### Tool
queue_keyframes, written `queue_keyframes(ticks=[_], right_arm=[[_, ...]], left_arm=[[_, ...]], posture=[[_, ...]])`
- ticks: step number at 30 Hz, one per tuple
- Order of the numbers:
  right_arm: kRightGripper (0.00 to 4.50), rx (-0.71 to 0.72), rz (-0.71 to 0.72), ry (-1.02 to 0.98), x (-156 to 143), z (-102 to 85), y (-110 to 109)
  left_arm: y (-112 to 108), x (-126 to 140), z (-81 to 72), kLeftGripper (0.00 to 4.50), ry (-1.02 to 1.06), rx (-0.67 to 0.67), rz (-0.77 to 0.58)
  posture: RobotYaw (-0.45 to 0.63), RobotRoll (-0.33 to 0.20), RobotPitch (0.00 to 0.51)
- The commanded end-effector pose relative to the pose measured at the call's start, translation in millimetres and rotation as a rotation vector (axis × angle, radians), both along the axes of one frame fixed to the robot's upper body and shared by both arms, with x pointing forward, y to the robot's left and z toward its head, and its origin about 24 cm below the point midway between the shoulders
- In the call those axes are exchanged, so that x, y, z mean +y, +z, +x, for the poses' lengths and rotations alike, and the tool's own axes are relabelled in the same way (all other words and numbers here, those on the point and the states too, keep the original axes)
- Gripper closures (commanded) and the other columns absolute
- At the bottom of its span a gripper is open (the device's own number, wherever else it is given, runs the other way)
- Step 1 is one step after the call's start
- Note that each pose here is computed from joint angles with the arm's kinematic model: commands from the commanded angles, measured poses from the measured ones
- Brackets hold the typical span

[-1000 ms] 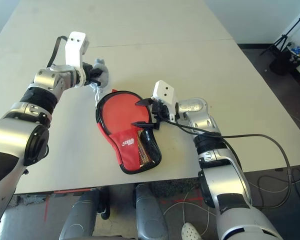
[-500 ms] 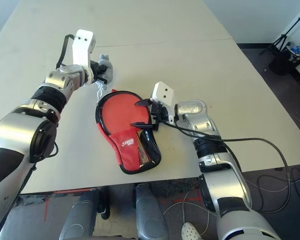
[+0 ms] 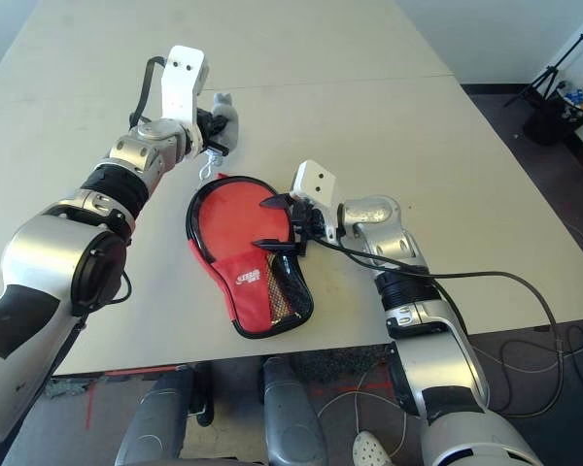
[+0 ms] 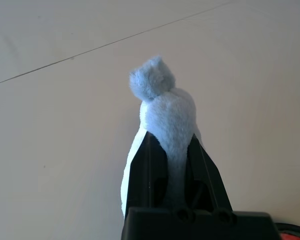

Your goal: Store the ping-pong paddle in its case and zip it.

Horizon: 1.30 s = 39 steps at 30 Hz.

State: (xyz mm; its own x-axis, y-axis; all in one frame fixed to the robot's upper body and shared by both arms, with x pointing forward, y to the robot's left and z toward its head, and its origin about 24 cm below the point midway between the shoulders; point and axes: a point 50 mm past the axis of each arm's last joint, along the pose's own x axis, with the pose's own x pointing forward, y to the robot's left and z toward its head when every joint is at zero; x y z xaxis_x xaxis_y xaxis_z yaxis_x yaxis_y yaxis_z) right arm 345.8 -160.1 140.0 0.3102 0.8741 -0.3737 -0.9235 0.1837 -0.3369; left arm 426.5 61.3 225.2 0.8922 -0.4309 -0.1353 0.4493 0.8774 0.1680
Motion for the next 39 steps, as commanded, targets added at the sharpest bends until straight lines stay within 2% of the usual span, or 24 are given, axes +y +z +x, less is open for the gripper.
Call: queue_keyframes(ticks=[1, 19, 32, 39], right_arm=[[0.0, 0.102, -0.066, 0.004, 2.8, -8.0, -30.2], [0.0, 0.103, -0.061, -0.005, 3.4, -11.3, -32.7], [0.0, 0.105, -0.056, -0.015, 4.3, -13.5, -35.6], [0.0, 0.101, -0.049, -0.023, 5.4, -13.5, -35.5]], left_arm=[[15.6, -15.0, -2.3, 4.32, -0.037, -0.058, -0.018], [25.1, -64.7, -16.7, 4.32, -0.175, -0.092, -0.062], [9.7, -106.1, -35.0, 4.32, -0.32, -0.053, -0.046], [-11.4, -119.9, -44.6, 4.32, -0.416, -0.006, 0.053]], posture=[[-0.13, 0.0, 0.228], [-0.16, 0.0, 0.218], [-0.17, 0.0, 0.217], [-0.18, 0.0, 0.216]])
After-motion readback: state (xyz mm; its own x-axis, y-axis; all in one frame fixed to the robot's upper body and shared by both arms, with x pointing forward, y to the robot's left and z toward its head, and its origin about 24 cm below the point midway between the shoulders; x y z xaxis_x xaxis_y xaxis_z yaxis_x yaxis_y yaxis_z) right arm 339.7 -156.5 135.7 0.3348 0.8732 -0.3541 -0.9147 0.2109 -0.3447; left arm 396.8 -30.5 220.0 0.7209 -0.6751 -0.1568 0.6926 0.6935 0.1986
